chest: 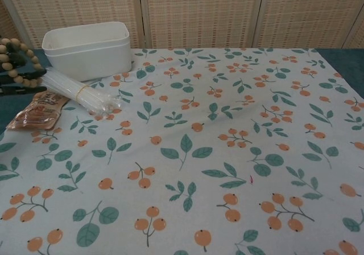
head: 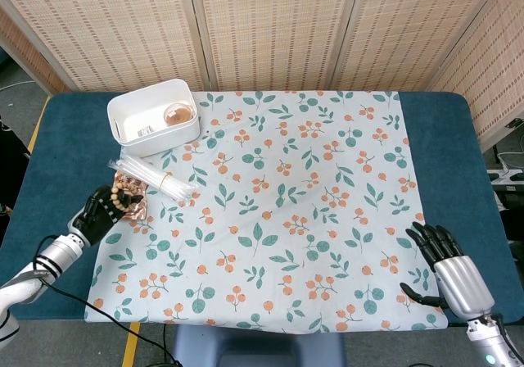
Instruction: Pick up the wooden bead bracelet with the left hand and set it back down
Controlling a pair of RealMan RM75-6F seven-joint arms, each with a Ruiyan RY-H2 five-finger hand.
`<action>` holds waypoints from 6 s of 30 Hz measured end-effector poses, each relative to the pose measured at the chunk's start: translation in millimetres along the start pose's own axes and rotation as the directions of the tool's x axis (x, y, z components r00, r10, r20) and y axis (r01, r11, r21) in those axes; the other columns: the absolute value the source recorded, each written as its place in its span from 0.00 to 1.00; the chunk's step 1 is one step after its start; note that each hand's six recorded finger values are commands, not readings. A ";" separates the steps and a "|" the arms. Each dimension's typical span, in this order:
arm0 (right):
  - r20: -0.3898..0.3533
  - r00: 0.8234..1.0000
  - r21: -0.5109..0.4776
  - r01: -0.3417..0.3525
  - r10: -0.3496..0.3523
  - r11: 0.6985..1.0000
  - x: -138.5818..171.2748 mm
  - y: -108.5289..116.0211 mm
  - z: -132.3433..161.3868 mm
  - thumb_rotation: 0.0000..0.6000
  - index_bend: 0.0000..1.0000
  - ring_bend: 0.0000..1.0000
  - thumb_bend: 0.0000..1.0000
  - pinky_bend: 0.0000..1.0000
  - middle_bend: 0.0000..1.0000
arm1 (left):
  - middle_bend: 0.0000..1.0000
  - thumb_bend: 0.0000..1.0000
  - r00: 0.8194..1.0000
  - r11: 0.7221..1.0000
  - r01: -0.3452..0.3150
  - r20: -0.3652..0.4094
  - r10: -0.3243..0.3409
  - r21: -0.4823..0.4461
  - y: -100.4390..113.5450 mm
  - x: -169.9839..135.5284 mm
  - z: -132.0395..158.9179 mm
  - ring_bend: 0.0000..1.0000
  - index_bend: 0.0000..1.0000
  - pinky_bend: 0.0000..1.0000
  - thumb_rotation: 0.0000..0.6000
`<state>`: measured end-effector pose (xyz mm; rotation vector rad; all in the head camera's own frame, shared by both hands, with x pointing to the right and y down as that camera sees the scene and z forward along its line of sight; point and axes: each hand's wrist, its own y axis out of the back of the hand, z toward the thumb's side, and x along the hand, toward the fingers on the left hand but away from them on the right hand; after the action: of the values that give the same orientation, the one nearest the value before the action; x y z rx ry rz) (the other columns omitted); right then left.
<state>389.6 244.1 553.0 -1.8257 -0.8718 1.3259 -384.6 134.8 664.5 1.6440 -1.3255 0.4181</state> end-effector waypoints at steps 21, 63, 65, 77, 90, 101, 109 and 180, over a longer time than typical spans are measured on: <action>-0.003 1.000 -0.003 0.010 -0.010 1.000 1.6 2.8 0.4 0.68 0.00 0.00 0.20 0.00 0.00 | 0.59 0.86 1.000 0.999 0.017 -0.004 -0.017 0.042 -3.9 2.6 -6.3 0.25 0.52 0.04 1.00; -0.003 1.000 0.000 0.006 -0.006 1.000 2.5 2.1 1.5 0.68 0.00 0.00 0.20 0.00 0.00 | 0.52 0.52 0.999 0.995 0.038 -0.030 -0.035 0.097 -7.7 -0.5 -16.2 0.22 0.56 0.04 0.98; -0.003 1.000 -0.001 0.005 -0.005 1.000 2.5 2.0 1.6 0.68 0.00 0.00 0.20 0.00 0.00 | 0.53 0.50 0.999 0.994 0.043 -0.032 -0.040 0.097 -8.4 -0.9 -16.5 0.23 0.56 0.04 0.87; -0.002 1.000 -0.002 0.010 -0.010 1.000 2.9 3.3 1.5 0.68 0.00 0.00 0.20 0.00 0.00 | 0.54 0.51 0.996 0.988 0.081 -0.041 -0.076 0.130 -16.7 -5.0 -23.0 0.24 0.60 0.03 0.34; -0.008 1.000 -0.006 0.016 -0.016 1.000 4.6 5.5 2.4 0.68 0.00 0.00 0.20 0.00 0.00 | 0.55 0.69 0.995 0.985 0.091 -0.064 -0.082 0.147 -20.1 -7.8 -27.0 0.24 0.62 0.03 0.63; -0.012 1.000 -0.009 0.020 -0.021 1.000 5.9 6.9 2.9 0.68 0.00 0.00 0.20 0.00 0.00 | 0.54 1.00 0.992 0.989 0.106 -0.075 -0.098 0.102 -24.3 -11.0 -29.3 0.24 0.53 0.03 0.66; -0.013 1.000 -0.007 0.021 -0.021 1.000 6.0 6.9 3.0 0.68 0.00 0.00 0.20 0.00 0.00 | 0.50 1.00 0.990 0.982 0.123 -0.081 -0.112 0.142 -26.6 -10.8 -30.7 0.20 0.46 0.03 0.99; -0.040 0.999 0.009 0.033 -0.032 0.999 8.3 6.6 10.2 0.68 0.00 0.00 0.20 0.00 0.00 | 0.62 0.68 0.987 0.990 0.106 -0.133 -0.092 0.098 -28.2 -8.4 -60.3 0.26 0.69 0.02 0.61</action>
<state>382.5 249.2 541.2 -1.8167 -0.8685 1.2672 -345.3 188.2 675.0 1.7316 -1.1376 0.5321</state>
